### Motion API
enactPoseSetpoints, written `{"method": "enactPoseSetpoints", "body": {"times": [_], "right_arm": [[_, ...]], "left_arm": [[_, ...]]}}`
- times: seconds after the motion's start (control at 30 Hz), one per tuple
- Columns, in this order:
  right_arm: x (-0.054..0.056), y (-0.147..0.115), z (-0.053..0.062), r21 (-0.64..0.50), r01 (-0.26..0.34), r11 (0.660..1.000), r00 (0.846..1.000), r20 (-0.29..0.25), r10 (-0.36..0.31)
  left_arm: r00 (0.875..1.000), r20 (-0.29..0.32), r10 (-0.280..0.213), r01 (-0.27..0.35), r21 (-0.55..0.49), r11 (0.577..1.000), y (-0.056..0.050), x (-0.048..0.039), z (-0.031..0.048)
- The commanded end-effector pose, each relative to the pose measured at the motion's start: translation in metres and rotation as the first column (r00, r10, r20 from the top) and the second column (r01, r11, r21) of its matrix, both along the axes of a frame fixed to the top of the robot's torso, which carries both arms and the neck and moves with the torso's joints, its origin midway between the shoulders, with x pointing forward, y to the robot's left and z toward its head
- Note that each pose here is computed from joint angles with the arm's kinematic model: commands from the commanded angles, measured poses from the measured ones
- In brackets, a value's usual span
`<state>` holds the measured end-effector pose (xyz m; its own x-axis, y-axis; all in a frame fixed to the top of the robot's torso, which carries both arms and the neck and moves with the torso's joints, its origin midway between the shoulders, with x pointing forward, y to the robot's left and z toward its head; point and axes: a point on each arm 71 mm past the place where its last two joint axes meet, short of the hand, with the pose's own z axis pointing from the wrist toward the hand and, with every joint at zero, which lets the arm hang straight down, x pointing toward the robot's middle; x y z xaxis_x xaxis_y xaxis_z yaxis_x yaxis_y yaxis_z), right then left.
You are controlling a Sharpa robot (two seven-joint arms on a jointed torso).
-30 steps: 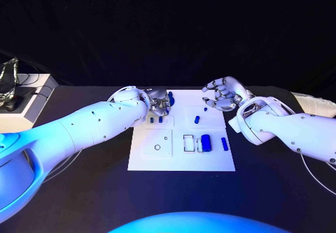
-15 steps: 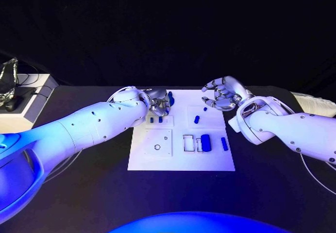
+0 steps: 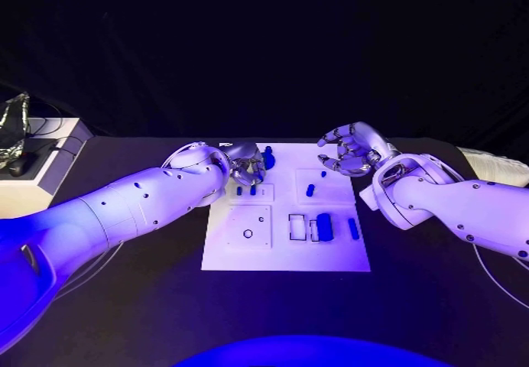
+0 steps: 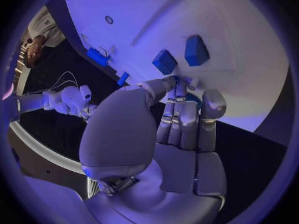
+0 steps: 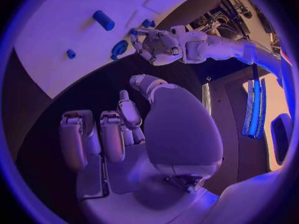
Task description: Assemble the parts on the task board
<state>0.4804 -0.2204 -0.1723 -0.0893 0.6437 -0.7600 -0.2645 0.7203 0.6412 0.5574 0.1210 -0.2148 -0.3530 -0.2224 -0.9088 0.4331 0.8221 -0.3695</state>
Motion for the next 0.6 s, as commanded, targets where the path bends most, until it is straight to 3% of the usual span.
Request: {"method": "enactPoseSetpoints", "body": {"times": [0.03, 0.27, 0.6], "right_arm": [[0.0, 0.001, 0.0, -0.005, -0.011, 1.0, 1.0, 0.004, 0.011], [0.0, -0.001, 0.0, -0.007, -0.007, 1.0, 1.0, 0.003, 0.007], [0.0, -0.002, 0.0, -0.009, -0.006, 1.0, 1.0, 0.001, 0.006]], "left_arm": [[1.0, 0.008, 0.009, -0.008, -0.088, 0.996, 0.001, -0.0004, 0.0094], [0.999, -0.02, 0.031, -0.033, -0.134, 0.99, 0.016, -0.0016, 0.022], [0.997, -0.037, 0.064, -0.068, -0.108, 0.992, 0.035, 0.0003, 0.0215]]}}
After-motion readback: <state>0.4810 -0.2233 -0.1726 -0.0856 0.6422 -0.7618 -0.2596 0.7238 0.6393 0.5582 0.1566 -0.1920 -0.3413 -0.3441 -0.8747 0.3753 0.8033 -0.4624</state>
